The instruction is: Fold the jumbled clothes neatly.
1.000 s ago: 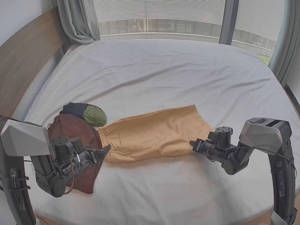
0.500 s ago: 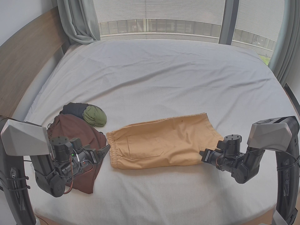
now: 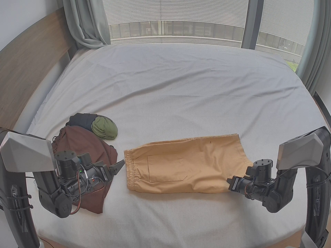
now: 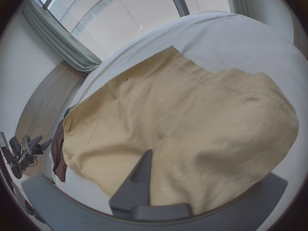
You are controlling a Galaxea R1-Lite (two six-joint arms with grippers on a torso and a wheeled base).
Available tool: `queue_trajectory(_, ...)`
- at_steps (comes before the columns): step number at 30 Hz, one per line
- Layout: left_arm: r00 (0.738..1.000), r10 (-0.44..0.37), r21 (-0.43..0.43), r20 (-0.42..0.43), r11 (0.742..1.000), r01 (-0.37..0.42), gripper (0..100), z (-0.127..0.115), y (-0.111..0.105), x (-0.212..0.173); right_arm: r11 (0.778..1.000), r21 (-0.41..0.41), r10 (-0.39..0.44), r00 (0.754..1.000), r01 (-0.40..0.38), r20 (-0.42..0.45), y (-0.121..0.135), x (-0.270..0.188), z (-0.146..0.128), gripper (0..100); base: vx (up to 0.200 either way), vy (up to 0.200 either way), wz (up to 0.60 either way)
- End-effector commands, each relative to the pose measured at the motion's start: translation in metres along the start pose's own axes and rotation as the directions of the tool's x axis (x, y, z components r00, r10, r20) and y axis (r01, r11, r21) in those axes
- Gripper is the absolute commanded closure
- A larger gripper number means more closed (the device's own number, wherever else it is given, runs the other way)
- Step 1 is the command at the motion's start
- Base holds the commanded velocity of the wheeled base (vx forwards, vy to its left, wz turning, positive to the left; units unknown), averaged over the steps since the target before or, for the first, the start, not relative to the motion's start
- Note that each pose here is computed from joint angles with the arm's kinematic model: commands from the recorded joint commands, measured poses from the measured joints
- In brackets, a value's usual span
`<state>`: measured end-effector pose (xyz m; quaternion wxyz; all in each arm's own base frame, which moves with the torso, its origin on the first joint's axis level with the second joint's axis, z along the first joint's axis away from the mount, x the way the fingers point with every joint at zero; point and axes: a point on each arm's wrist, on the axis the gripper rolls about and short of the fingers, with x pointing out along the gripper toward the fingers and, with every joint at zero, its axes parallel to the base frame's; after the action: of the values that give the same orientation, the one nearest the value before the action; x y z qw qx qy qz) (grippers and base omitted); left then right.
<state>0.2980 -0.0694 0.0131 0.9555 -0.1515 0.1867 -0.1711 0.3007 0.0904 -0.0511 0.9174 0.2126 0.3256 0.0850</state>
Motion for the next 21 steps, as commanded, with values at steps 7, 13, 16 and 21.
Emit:
queue_trajectory(7, 0.999, -0.028, -0.07, -0.02, 0.997, 0.026, 0, -0.003, -0.006, -0.002, 1.0, 0.002, -0.014, 1.0, 0.014, -0.014, -0.007, -0.005, -0.011, 100, 0.0, 0.0, 0.0)
queue_trajectory(13, 0.999, -0.028, -0.075, -0.024, 0.997, 0.026, 0, -0.004, -0.006, -0.002, 1.0, -0.004, -0.015, 1.0, 0.015, -0.027, -0.006, -0.006, -0.015, 0, 0.0, 0.0, 0.0)
queue_trajectory(16, 0.999, -0.031, -0.075, -0.03, 0.997, 0.029, 0, -0.005, -0.007, -0.002, 1.0, -0.008, -0.022, 0.998, 0.021, -0.055, -0.006, -0.016, -0.02, 0, 0.0, 0.0, 0.0)
queue_trajectory(21, 0.998, -0.055, -0.077, -0.036, 0.996, 0.052, 0, -0.007, -0.013, 0.0, 0.999, -0.051, 0.001, 0.993, -0.007, -0.118, 0.003, -0.051, -0.027, 0, 0.0, 0.0, 0.0)
